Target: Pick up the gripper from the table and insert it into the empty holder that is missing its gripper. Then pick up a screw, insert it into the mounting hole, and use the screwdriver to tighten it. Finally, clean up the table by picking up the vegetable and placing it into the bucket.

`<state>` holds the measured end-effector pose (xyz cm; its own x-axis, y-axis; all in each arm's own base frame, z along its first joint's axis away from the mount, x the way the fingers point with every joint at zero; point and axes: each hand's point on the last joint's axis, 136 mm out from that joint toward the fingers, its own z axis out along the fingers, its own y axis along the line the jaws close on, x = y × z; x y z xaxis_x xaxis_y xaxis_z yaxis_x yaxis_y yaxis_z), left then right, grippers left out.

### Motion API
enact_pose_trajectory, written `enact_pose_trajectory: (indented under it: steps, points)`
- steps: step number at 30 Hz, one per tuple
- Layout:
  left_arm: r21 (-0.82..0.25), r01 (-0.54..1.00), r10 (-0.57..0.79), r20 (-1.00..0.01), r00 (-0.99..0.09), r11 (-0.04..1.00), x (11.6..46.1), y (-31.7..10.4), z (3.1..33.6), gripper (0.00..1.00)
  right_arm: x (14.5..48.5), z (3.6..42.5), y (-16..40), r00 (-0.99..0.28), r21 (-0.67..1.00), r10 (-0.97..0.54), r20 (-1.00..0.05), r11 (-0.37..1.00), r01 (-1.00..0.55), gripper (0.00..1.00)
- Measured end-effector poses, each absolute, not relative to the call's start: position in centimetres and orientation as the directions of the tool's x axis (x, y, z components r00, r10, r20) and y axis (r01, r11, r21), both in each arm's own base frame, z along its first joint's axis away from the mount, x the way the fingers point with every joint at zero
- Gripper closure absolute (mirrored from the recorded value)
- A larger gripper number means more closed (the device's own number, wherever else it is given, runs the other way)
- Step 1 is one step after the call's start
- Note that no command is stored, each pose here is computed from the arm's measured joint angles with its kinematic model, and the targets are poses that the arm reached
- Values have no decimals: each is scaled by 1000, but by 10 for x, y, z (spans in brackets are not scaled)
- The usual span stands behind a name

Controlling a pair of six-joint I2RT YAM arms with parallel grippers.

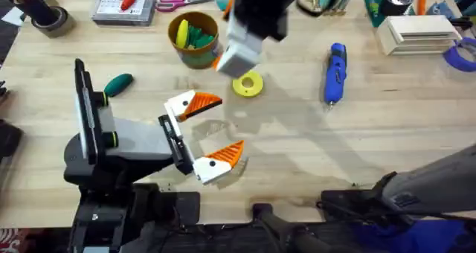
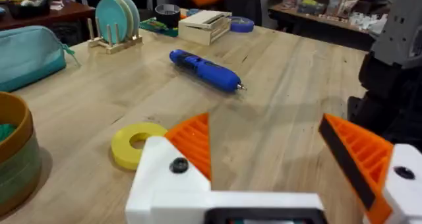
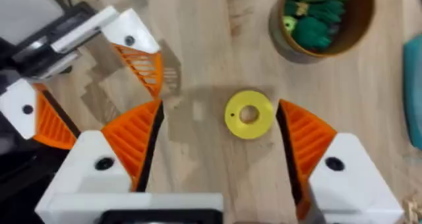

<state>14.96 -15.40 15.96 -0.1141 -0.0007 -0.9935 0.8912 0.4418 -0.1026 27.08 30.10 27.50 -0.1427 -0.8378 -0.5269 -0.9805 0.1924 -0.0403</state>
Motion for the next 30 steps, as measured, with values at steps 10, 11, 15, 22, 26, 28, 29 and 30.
enact_pose_trajectory:
  steps: [10, 11, 15, 22, 26, 28, 29, 30]
  points:
    - [-103, 891, -1, -993, -114, 442, 150, -154, 160, 15, 280, 275, 239, -205, -87, -786, -583, 312, -946, 5]
    - [-102, 891, 0, -994, -114, 442, 150, -154, 160, 15, 277, 271, 234, -209, -83, -786, -582, 314, -946, 5]
    - [-102, 891, 0, -994, -114, 442, 150, -154, 160, 15, 259, 258, 220, -180, -36, -778, -602, 252, -967, 5]
    - [-102, 891, -1, -994, -114, 442, 150, -154, 160, 15, 233, 238, 199, -77, -2, -734, -675, 107, -994, 5]
    - [-103, 891, -1, -993, -114, 442, 150, -154, 160, 15, 227, 220, 196, -25, -7, -722, -692, 41, -999, 5]
    - [-102, 891, -1, -993, -114, 442, 150, -154, 160, 15, 231, 212, 198, 11, -35, -707, -707, 19, -999, 5]
    - [-102, 891, 0, -994, -114, 442, 150, -154, 160, 16, 233, 208, 200, 25, -46, -700, -714, 12, -999, 5]
    - [-103, 891, -1, -993, -114, 442, 150, -154, 160, 15, 234, 203, 201, 39, -57, -691, -722, 2, -998, 5]
